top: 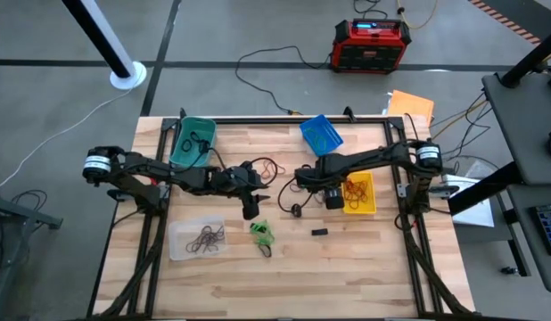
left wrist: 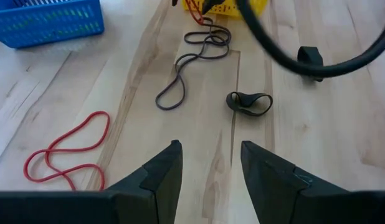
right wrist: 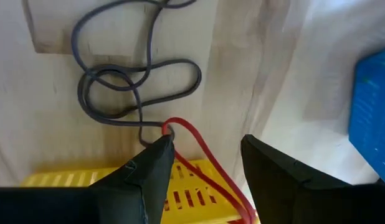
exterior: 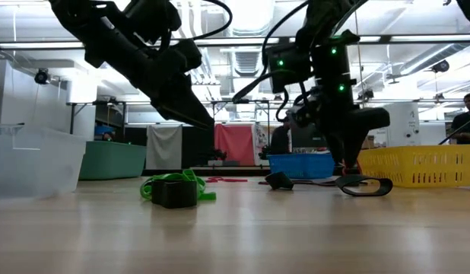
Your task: Sort rubber bands into baskets
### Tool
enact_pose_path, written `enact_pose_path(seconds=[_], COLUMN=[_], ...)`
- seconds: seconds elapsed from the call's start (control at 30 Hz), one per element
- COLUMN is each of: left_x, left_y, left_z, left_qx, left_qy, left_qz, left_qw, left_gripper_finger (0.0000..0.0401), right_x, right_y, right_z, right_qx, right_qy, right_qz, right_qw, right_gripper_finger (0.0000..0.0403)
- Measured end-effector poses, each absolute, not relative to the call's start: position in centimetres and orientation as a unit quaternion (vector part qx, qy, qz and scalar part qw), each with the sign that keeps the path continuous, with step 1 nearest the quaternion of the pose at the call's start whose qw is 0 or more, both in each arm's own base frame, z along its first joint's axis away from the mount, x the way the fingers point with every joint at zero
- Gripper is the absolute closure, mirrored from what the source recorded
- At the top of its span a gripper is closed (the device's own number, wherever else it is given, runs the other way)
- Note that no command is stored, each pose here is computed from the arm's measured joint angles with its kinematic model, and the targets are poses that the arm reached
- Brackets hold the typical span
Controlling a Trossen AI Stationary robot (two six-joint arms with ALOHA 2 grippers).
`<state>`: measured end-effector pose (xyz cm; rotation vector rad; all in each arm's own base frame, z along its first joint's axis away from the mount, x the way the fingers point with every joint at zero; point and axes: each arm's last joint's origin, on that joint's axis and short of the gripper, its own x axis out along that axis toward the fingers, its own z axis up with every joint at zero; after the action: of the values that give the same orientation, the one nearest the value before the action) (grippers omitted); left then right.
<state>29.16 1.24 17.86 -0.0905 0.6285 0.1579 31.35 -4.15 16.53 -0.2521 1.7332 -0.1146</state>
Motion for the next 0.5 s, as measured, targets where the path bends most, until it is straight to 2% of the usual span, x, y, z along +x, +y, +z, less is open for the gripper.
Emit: enact_pose_path(seconds=[0.27, 0.5], left_x=[29.2, 29.1], left_y=[1.2, 1.2], left_z=[17.9, 17.8], left_qx=[-0.035, -0.035], left_qy=[0.309, 0.312], left_qz=[0.075, 0.075], left_qw=[0.947, 0.947], left_gripper_finger=[0.0253, 0.0253], right_x=[31.2, 31.1], right_y=[-5.3, -6.5], right_z=[16.2, 15.8], right_qx=[-0.101, -0.092], right_qy=[0.763, 0.757], right_qz=[-0.053, -0.048], right_qw=[0.636, 0.645], right_gripper_finger=[0.0227, 0.0263])
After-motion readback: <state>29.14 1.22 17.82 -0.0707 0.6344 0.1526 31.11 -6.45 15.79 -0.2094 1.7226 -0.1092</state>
